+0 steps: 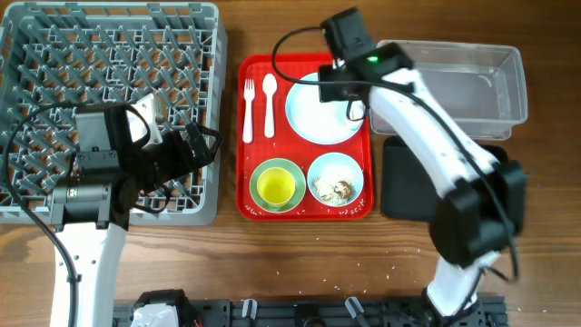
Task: Sort waste into correct bins and load items into the dishwasher rack
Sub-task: 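Pick the red wrapper and tissue off the plate with right gripper, drop into clear bin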
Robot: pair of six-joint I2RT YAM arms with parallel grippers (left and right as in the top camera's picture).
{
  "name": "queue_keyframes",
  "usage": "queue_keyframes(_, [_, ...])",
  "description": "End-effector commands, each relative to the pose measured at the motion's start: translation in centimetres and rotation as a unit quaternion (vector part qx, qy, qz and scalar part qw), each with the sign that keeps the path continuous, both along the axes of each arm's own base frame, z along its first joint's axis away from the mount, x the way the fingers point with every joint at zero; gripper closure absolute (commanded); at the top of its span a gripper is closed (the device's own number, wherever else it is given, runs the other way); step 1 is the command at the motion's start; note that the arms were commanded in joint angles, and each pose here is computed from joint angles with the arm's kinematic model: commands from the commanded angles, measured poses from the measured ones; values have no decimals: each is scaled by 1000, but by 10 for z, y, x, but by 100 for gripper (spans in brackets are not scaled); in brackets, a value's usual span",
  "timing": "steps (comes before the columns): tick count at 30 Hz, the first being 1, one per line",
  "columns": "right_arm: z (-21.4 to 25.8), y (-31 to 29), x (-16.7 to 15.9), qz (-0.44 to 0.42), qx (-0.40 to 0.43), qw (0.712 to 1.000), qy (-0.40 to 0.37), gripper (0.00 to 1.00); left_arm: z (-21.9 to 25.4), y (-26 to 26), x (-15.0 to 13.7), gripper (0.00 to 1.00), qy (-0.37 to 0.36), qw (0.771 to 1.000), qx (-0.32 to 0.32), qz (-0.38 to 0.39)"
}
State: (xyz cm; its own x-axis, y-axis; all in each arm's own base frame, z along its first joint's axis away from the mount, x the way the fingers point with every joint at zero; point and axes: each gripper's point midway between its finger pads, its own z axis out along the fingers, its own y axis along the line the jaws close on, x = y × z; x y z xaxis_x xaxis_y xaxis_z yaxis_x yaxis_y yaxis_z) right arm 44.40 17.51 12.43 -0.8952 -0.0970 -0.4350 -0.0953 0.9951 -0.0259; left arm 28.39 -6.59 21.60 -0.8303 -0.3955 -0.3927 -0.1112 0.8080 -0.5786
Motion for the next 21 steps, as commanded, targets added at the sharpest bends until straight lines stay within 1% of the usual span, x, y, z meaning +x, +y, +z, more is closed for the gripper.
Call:
queue_keyframes(1, [-67, -26, 2, -40, -74, 995, 51, 47, 6, 1, 2, 0, -6, 1000, -4, 2])
queue_keyframes(3, [-91, -31, 2, -47, -86, 993, 70, 49, 6, 1, 2, 0, -6, 1000, -4, 2])
queue_keyframes(4, [-100, -31, 2, -46, -89, 992, 76, 52, 6, 1, 2, 0, -6, 1000, -4, 2])
queue_keyframes(5, [-106, -31, 1, -44, -92, 991, 82, 59, 6, 1, 2, 0, -6, 1000, -4, 2])
queue_keyframes(6, [-111, -33, 0, -46, -97, 990, 87, 63, 6, 1, 2, 0, -6, 1000, -4, 2])
queue_keyframes(7, [-114, -33, -1, -48, -98, 990, 90, 71, 6, 1, 2, 0, -6, 1000, -4, 2])
queue_keyframes(9, [-115, -28, -4, -44, -84, 991, 99, 93, 6, 1, 2, 0, -6, 1000, -4, 2])
queue_keyframes(10, [-110, -26, -5, -42, -79, 991, 100, 96, 6, 1, 2, 0, -6, 1000, -4, 2])
queue_keyframes(13, [-64, -10, 3, -35, -25, 997, 65, 96, 6, 1, 2, 0, -6, 1000, -4, 2])
queue_keyframes(15, [4, -7, 12, -34, 23, 999, -6, 96, 6, 1, 2, 0, -6, 1000, -4, 2])
queue_keyframes(16, [22, -9, 13, -37, 32, 999, -25, 96, 6, 1, 2, 0, -6, 1000, -4, 2])
queue_keyframes(17, [49, -20, 14, -47, 43, 997, -52, 96, 6, 1, 2, 0, -6, 1000, -4, 2])
queue_keyframes(18, [65, -34, 15, -60, 47, 995, -69, 96, 6, 1, 2, 0, -6, 1000, -4, 2])
queue_keyframes(20, [73, -64, 20, -92, 48, 992, -76, 96, 7, 1, 2, 0, -6, 1000, -4, 2])
queue_keyframes(21, [68, -94, 26, -123, 44, 989, -71, 96, 6, 1, 2, 0, -6, 1000, -4, 2])
